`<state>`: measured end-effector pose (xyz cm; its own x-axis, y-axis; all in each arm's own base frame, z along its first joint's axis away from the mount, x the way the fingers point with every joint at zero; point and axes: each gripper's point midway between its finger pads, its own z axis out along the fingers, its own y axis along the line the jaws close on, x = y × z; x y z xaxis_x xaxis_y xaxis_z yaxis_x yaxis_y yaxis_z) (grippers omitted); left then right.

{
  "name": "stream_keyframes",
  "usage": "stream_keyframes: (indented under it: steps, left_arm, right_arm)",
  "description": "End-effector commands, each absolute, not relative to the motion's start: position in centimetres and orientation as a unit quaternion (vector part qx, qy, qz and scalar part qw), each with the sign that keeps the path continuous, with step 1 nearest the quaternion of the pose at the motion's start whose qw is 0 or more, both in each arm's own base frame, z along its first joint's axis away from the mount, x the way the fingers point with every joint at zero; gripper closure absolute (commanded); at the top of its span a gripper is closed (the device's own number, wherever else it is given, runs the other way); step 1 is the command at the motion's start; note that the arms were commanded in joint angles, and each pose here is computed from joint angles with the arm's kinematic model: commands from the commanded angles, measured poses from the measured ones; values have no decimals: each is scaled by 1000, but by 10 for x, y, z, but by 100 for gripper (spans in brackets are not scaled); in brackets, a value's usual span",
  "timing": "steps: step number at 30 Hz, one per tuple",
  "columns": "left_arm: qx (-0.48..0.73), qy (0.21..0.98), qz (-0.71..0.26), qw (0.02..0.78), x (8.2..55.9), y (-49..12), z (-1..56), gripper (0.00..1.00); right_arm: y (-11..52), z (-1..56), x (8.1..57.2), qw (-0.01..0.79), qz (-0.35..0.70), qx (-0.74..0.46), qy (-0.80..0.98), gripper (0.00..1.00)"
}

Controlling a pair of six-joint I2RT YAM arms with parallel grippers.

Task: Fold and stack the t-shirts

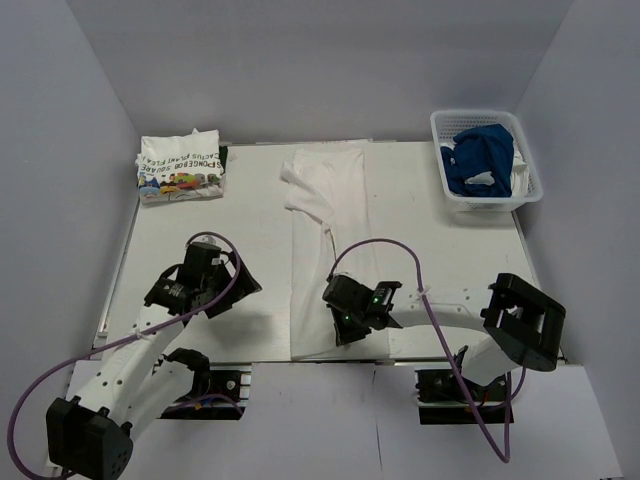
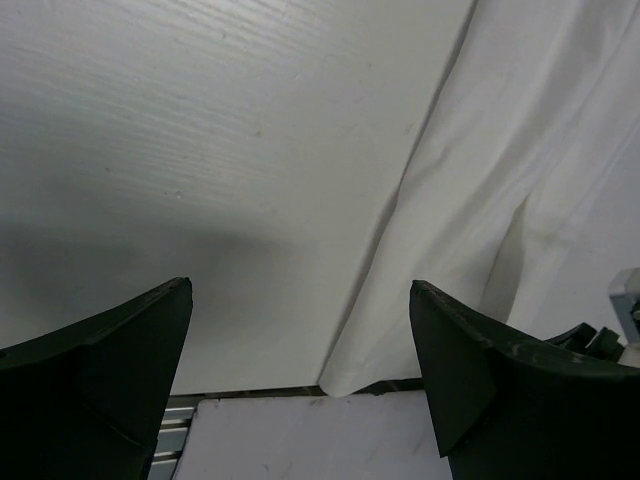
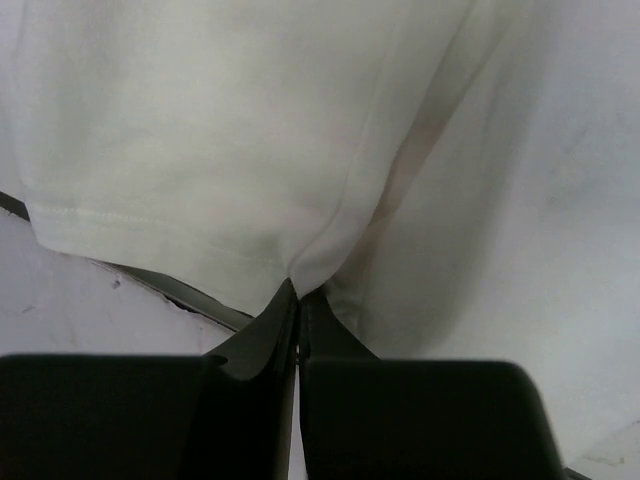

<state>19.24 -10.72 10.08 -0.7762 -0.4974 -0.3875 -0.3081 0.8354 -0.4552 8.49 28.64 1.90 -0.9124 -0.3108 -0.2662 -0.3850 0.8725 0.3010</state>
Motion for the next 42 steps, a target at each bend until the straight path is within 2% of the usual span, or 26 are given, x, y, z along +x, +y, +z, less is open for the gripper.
stream_keyframes:
  steps: [1,7,10,19,23,26,27,29,30,32,36,42]
  left_arm:
    - [-194,929,-203,241,187,-114,98,1]
    - [-187,931,-196,245,191,-113,100,1]
    - [-185,931,-201,242,192,-116,102,1]
    - [-159,940,-205,222,188,-121,102,1]
    - [-141,944,-227,194,181,-131,100,1]
    - [-125,944,-248,176,174,-140,102,1]
    - [-114,945,-260,165,169,-144,100,1]
    - [-110,943,-273,157,166,-148,103,1]
    - [-102,939,-293,149,163,-155,107,1]
    - [-100,939,-303,128,152,-159,101,1]
    - [-92,930,-340,107,135,-172,100,1]
    - [-86,919,-373,91,123,-193,90,1]
  right_arm:
    - [300,29,96,132,195,-190,953,100]
    - [315,94,110,175,217,-211,937,100]
    - [306,100,104,170,226,-197,939,100]
    - [252,30,90,118,175,-119,970,100]
    - [228,4,87,96,113,-110,983,100]
    - [230,1,86,85,104,-126,983,87]
    - [232,1,85,82,104,-134,982,73]
    - [239,10,87,87,118,-151,978,54]
    - [248,24,90,100,140,-154,973,36]
    - [254,39,94,113,158,-164,967,10]
    - [262,88,100,160,217,-170,948,10]
    - [236,93,92,165,231,-140,949,10]
